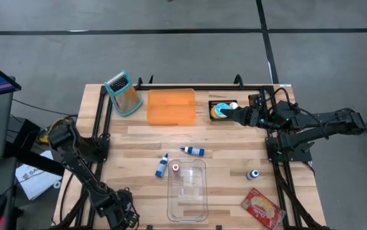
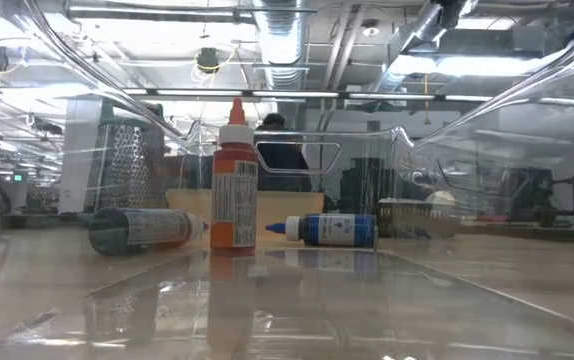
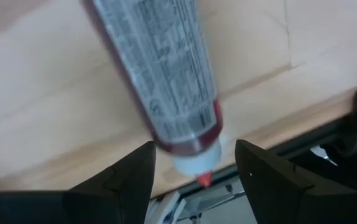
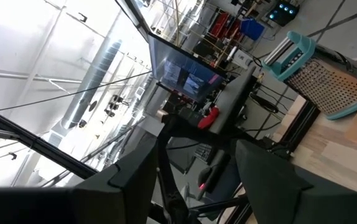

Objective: Pick & Place Food Item
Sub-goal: Put the red food coloring bottle into the transparent bin

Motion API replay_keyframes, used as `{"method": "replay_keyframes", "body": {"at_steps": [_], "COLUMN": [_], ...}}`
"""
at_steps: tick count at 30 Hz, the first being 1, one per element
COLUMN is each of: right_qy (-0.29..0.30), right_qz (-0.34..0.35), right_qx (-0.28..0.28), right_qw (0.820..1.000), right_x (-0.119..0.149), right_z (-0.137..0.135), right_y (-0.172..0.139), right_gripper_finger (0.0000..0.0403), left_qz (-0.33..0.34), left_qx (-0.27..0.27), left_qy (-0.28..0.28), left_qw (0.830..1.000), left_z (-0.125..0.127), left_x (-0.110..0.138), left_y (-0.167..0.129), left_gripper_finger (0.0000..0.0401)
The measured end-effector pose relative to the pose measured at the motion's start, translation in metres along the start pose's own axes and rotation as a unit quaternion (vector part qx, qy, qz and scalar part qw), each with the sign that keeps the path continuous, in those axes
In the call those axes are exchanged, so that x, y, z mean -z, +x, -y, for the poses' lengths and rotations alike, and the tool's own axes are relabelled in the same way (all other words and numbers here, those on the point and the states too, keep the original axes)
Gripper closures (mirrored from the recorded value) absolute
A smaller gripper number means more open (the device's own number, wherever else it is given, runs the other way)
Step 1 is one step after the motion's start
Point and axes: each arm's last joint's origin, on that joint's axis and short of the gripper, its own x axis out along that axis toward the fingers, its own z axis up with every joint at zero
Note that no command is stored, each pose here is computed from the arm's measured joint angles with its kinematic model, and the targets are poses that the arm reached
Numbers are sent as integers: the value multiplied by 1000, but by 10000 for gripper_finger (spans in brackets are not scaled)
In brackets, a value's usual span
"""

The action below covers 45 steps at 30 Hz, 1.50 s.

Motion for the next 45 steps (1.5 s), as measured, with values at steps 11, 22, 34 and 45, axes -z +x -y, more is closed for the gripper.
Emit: {"method": "replay_keyframes", "body": {"at_steps": [11, 22, 34, 45], "right_qy": [-3, -8, -22, -20], "right_qz": [9, 5, 5, 8], "right_qx": [7, 16, 16, 7], "right_qw": [1000, 1000, 1000, 1000], "right_x": [-4, -3, -3, -3], "right_z": [3, 4, 4, 3], "right_y": [1, 1, 1, 1], "right_gripper_finger": [194, 194, 194, 194], "left_qz": [8, 32, -8, -242], "left_qx": [-31, 68, 272, 373], "left_qy": [-10, 74, 183, 272], "left_qw": [999, 994, 945, 854], "left_z": [-3, -9, -4, 52], "left_x": [-3, -10, -108, -165], "left_y": [11, -78, -197, -174], "left_gripper_finger": [274, 293, 293, 293]}}
